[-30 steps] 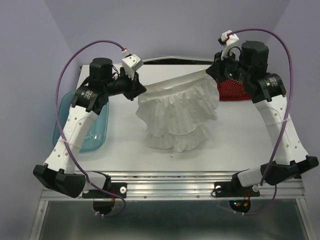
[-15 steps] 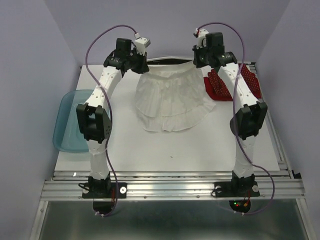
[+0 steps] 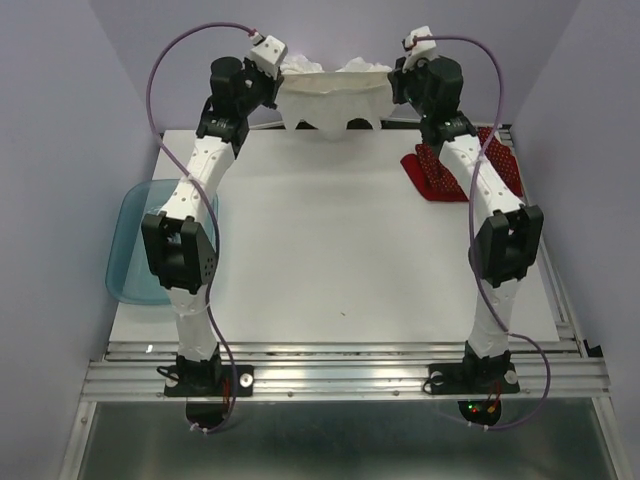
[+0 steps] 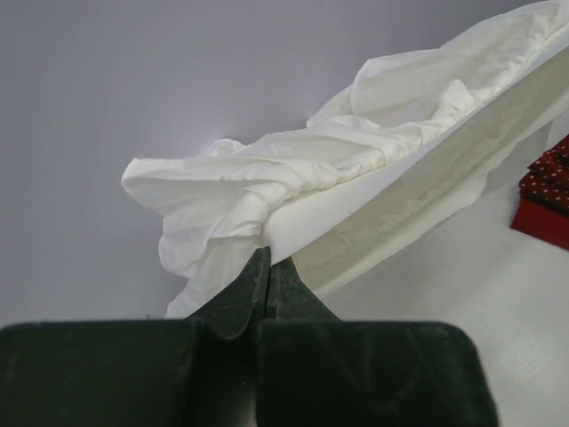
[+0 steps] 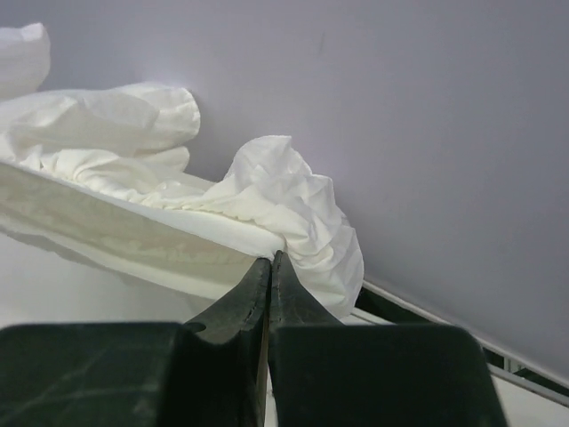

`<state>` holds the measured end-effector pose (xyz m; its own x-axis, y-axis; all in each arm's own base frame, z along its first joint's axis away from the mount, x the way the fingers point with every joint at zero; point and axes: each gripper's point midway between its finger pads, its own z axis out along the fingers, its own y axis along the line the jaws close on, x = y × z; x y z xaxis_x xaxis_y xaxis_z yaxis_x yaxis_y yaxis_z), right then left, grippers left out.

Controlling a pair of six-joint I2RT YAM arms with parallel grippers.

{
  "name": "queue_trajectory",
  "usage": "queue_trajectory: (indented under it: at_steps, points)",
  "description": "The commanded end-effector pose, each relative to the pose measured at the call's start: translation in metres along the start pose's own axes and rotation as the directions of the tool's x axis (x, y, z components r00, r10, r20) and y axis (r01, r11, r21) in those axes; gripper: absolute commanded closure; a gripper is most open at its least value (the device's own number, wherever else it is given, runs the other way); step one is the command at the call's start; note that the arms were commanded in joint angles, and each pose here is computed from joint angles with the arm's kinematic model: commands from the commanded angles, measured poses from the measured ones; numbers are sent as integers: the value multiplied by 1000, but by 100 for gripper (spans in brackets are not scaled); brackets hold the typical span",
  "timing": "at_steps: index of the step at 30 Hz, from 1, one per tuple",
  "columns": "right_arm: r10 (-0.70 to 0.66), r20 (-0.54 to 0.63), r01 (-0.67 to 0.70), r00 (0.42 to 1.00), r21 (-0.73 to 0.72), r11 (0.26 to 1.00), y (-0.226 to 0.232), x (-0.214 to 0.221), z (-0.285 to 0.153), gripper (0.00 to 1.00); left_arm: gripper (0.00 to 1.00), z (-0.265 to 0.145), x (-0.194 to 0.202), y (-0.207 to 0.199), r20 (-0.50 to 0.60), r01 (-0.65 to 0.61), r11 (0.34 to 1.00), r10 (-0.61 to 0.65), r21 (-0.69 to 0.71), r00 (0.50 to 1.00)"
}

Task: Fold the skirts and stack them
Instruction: Flatten the skirt out

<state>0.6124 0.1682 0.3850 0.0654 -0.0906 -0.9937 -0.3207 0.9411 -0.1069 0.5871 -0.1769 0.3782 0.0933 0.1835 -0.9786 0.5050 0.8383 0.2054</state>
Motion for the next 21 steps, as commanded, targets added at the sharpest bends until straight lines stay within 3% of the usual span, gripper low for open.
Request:
queue_trajectory:
  at_steps: [1, 3, 6, 9, 17, 21]
  points:
    - [-103, -37, 100, 994, -68, 993, 1, 73, 3, 99, 100, 15, 71, 4, -140, -199, 980, 194, -22, 971]
    - [-173, -97, 161, 980, -121, 980, 13, 118, -4, 99, 100, 14, 125, -12, -249, -267, 962, 272, 53, 929]
    - [-250, -242, 198, 938, -221, 955, 38, 217, -39, 99, 100, 0, 184, -43, -364, -325, 936, 351, 131, 863]
    - [-273, -259, 213, 927, -236, 948, 45, 239, -59, 99, 100, -20, 215, -57, -415, -299, 940, 341, 163, 844]
    - [-224, -266, 160, 938, -243, 957, 49, 214, -81, 99, 100, -45, 197, -66, -387, -223, 967, 254, 123, 886]
    - [-222, -282, 151, 933, -253, 956, 50, 211, -87, 99, 100, -61, 204, -77, -399, -216, 964, 260, 153, 879]
